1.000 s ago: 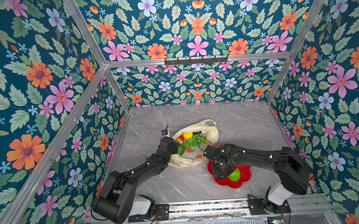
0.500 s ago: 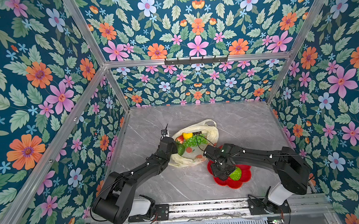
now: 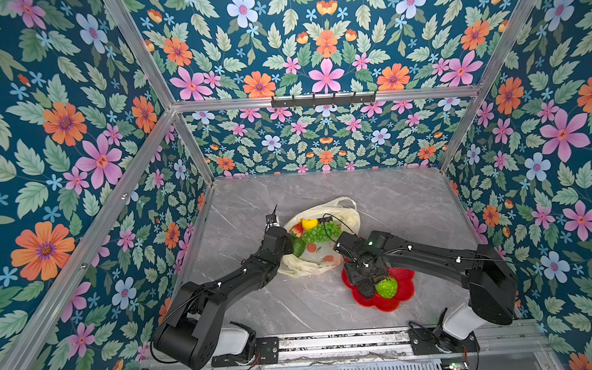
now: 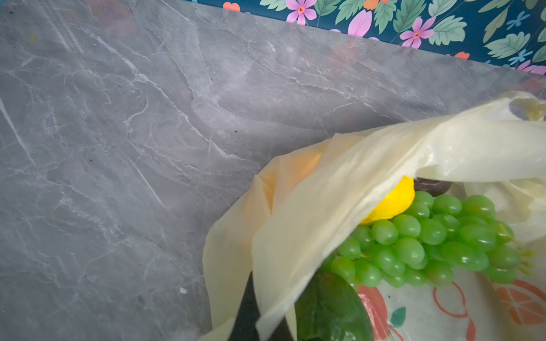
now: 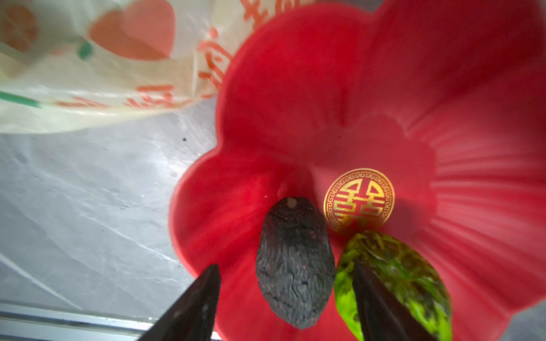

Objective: Take fruits out of the plastic bag
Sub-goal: Place the fruit on the plate, then pick up the fruit from the plastic bag.

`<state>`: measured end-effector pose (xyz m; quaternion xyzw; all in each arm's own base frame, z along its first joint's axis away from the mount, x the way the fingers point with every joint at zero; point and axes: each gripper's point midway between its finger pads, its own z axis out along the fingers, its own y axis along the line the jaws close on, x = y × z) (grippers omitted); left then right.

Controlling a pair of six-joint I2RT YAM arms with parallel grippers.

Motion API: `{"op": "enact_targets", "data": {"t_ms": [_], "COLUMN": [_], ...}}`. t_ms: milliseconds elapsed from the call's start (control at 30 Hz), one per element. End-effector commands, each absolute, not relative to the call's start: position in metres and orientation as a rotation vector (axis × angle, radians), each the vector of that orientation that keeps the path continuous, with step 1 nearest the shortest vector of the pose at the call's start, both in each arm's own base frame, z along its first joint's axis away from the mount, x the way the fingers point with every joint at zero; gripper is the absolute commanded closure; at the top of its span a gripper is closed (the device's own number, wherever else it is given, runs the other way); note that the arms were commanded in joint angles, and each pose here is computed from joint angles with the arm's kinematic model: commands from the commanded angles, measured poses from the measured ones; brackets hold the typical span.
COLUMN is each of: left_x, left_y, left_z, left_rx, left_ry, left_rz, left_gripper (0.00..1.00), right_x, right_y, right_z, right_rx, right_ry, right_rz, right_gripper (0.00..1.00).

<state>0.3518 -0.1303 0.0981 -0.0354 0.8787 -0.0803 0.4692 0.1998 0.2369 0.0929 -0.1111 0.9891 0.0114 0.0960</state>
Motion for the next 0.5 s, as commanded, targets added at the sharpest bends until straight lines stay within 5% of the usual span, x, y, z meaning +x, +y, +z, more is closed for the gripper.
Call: {"op": "enact_targets", "data": {"t_ms": [0,233,467], "left_x": [0.353,0.354,0.356], "left_y": [-0.132,-0.121,-0.114], "left_z": [0.101,0.095,0.087], "left_rx": [-0.106,-0.178,-0.231], "left_ry": [2.141,2.149,2.171], "left_rz": [-0.239,-0.302,-0.341], "left_gripper": [1.0,1.0,1.0], "right_x": [0.214,0.258,0.308], "right_y": [0.247,0.336,0.383], "right_z": [0.112,0.153,0.145], "right_rx": [-0.281,-0.21,-0.152], "right_ry": [2.852,2.663,2.618], "right_rz": [0.088,0.536,0.536], "right_gripper": [0.27,0.27,0.27]}}
